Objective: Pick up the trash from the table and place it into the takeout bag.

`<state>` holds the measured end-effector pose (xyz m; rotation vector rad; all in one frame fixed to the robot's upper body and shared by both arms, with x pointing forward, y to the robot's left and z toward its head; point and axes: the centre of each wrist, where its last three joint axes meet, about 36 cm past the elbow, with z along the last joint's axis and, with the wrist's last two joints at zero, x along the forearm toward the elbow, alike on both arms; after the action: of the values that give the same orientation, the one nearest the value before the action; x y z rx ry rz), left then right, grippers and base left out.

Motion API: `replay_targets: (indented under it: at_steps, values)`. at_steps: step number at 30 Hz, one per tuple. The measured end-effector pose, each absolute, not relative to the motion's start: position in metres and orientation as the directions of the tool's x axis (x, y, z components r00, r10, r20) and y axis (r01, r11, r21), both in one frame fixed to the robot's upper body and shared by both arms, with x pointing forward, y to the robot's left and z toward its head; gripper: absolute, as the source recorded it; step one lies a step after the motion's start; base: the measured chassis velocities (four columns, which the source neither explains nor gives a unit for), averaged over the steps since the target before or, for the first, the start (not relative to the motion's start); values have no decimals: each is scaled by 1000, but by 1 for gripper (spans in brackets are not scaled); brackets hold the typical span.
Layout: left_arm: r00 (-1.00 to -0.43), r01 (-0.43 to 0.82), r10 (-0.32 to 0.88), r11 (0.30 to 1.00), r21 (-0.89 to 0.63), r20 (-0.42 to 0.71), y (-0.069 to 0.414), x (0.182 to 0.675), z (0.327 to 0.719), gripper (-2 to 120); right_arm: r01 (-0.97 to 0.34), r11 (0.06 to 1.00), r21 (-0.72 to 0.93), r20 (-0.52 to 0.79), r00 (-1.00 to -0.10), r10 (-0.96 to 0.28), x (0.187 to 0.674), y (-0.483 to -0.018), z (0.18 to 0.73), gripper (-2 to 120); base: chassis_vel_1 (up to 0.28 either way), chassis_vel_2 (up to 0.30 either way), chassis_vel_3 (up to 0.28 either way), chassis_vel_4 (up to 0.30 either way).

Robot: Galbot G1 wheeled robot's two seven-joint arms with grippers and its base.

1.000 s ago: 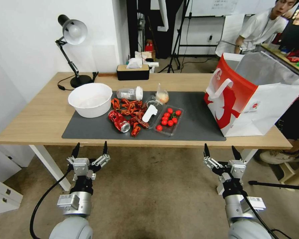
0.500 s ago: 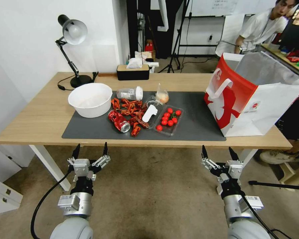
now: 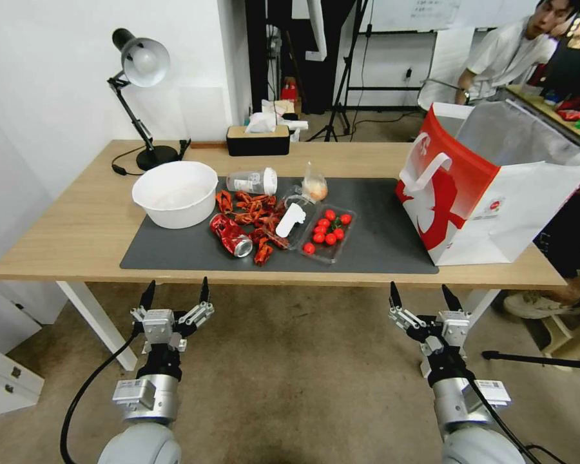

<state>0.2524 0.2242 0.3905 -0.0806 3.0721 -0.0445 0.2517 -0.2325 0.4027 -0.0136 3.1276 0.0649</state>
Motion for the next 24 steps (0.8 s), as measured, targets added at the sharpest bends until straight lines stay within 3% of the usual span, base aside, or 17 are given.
replay_targets:
  at_steps: [4, 7, 15, 24]
  values:
    - [-996, -52, -54, 998, -31, -70, 224, 253, 391, 100, -69, 996, 63, -24, -997, -67, 269, -232, 413, 100, 0, 0, 0, 0]
    - [-996, -51, -53, 998, -28, -72, 225, 253, 392, 100, -183, 979, 85, -30, -983, -181, 302, -235, 436, 100, 0, 0, 0, 0]
    - [-996, -52, -54, 998, -28, -72, 224, 253, 393, 100, -246, 966, 83, -24, -969, -245, 326, -238, 460, 100, 0, 0, 0, 0]
    - [-996, -66, -67, 997, -26, -63, 223, 255, 393, 100, -344, 938, 46, -24, -939, -343, 422, -227, 520, 100, 0, 0, 0, 0]
